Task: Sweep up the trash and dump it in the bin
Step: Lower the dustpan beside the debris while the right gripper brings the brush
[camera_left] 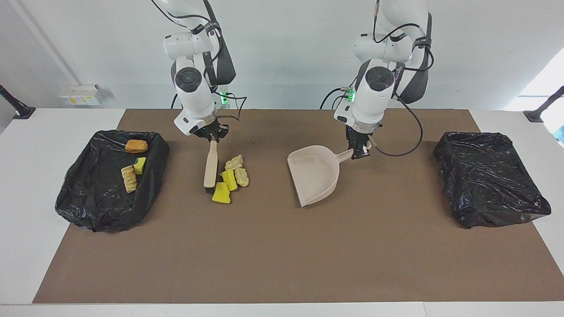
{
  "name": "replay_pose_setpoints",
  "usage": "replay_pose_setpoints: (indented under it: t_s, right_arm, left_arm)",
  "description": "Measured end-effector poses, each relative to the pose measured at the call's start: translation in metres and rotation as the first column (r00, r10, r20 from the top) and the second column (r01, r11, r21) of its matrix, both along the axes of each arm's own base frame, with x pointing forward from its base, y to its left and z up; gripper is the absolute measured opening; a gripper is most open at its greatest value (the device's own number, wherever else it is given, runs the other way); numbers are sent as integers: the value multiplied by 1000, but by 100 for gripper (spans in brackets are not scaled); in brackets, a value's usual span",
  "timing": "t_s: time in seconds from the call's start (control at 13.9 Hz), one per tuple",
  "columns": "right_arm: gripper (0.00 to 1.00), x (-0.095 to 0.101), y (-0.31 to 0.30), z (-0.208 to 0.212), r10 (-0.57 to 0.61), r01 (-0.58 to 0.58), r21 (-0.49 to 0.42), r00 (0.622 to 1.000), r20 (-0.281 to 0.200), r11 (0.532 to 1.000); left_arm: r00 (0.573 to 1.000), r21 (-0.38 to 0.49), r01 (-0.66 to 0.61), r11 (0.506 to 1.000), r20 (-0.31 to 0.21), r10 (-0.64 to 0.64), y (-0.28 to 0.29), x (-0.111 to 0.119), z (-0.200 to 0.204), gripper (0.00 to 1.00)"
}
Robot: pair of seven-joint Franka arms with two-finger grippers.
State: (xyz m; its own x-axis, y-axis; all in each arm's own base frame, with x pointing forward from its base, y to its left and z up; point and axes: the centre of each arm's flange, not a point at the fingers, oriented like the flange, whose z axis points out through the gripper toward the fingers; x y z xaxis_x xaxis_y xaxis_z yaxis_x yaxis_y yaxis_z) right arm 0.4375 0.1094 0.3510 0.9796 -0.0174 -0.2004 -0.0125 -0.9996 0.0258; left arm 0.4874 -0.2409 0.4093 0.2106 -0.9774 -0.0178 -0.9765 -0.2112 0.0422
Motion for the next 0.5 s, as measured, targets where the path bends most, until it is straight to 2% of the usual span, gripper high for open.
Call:
replay_pose_setpoints:
  t_s: [0.5]
  right_arm:
    - [26, -7, 30, -2, 52, -53, 6, 999, 13, 999]
  left_arm:
    - [998, 8, -26, 1000, -61, 26, -10, -15, -30, 32]
